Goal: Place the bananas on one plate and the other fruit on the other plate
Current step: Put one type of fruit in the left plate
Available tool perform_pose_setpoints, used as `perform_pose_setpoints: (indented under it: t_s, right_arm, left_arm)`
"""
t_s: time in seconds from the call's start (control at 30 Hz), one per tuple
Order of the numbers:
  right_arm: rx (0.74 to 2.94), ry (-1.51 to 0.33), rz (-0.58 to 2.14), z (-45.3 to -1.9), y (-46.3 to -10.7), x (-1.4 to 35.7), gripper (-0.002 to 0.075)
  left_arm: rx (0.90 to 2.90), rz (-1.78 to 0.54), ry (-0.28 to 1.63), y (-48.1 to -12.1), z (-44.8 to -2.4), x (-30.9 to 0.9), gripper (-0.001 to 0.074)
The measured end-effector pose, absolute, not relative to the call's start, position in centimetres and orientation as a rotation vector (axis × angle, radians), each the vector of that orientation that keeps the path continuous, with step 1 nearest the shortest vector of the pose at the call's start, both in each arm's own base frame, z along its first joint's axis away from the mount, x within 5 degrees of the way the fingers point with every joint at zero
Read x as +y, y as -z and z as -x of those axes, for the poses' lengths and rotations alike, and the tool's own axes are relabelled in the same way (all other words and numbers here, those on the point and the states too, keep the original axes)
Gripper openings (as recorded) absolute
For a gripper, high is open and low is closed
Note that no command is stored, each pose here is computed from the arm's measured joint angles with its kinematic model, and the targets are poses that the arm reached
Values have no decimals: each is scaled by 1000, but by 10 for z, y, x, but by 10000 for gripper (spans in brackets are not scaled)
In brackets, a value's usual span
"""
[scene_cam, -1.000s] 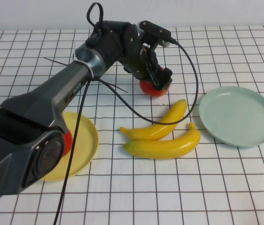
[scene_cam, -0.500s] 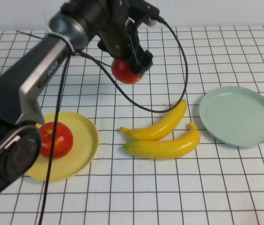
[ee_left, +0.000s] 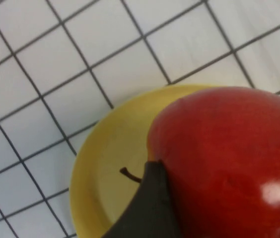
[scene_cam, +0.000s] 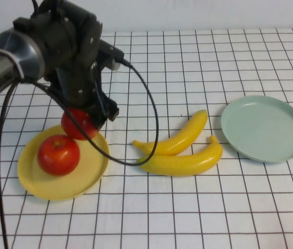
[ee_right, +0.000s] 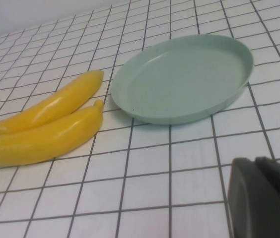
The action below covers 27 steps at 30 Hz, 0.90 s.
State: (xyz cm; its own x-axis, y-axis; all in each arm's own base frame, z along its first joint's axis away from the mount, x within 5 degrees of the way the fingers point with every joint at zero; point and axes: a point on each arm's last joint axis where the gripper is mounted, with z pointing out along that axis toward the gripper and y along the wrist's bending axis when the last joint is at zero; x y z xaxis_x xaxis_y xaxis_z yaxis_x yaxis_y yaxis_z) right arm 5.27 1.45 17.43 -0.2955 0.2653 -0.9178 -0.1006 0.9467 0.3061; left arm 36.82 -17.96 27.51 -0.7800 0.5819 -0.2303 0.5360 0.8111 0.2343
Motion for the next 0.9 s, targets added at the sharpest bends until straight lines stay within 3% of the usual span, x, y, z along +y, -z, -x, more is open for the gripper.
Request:
perform_pose_setpoints:
  t_s: [0.2, 0.43, 0.57, 0.73, 0.9]
  right_arm:
    - [1838, -360, -121, -53, -174, 15, -15]
    - [1837, -361, -122, -53, -174, 15, -15]
    - [1837, -361, -122, -53, -174, 15, -15]
    - [1837, -361, -122, -53, -174, 15, -15]
    - [1837, -361, -122, -53, -174, 15, -15]
  left_arm:
    - [2718, -740, -283, -245, -351, -163, 589]
    - [2743, -625, -131, -233, -355, -152, 589]
    - [2733, -629, -101, -233, -357, -153, 656]
    - [2698, -659, -58, -244, -353, -153, 668]
    - [2608, -656, -57, -278, -343, -147, 668]
